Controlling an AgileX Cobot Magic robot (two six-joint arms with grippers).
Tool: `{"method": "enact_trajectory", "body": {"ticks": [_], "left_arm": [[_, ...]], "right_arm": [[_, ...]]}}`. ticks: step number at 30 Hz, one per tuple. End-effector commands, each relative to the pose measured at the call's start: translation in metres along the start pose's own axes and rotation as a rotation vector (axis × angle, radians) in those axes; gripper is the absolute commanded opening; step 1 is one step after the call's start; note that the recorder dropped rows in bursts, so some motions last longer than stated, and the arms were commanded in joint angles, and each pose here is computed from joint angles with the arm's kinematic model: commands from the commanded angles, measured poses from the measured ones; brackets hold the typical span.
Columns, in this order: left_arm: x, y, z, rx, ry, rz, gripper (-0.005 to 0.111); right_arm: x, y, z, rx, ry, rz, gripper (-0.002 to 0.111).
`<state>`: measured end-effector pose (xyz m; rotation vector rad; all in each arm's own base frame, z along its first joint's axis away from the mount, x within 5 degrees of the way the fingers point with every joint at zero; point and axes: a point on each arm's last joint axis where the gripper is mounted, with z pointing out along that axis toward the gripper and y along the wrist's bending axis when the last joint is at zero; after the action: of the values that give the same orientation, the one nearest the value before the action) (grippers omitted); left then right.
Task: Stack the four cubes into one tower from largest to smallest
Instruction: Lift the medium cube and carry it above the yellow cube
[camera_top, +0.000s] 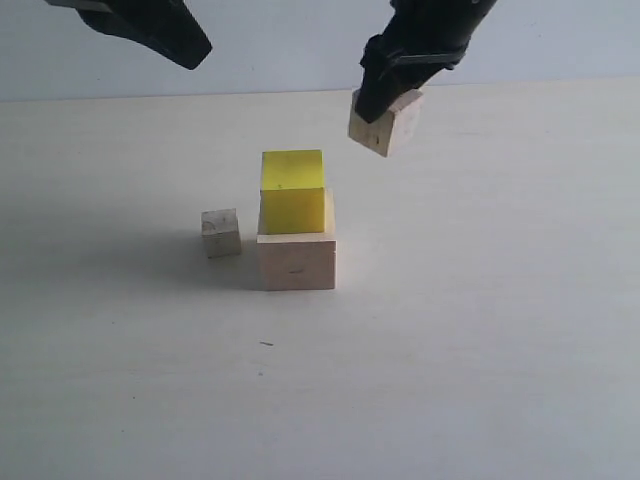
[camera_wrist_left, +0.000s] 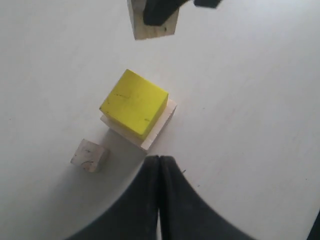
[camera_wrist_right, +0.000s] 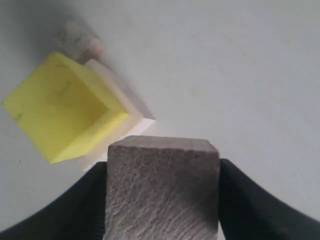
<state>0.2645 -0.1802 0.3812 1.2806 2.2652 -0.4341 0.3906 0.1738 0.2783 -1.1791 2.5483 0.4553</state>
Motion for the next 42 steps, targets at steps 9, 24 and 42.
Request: {"method": "enact_trajectory", "body": {"ticks": [9,24,42], "left_arm": [[0.004,-0.003,-0.002,0.024,0.029,-0.003,0.000],[0.005,-0.002,-0.002,0.008,0.037,-0.067,0.000],[0.016,-0.003,-0.038,-0.163,0.032,-0.049,0.000]], "right_arm": [[-0.012,0.042,-0.013,0.064,0.004,0.047,0.000],[-0.026,0.080,-0.002,0.145,-0.013,0.413,0.000],[-0.042,0.098,0.005,0.154,-0.068,0.560,0.000]]}}
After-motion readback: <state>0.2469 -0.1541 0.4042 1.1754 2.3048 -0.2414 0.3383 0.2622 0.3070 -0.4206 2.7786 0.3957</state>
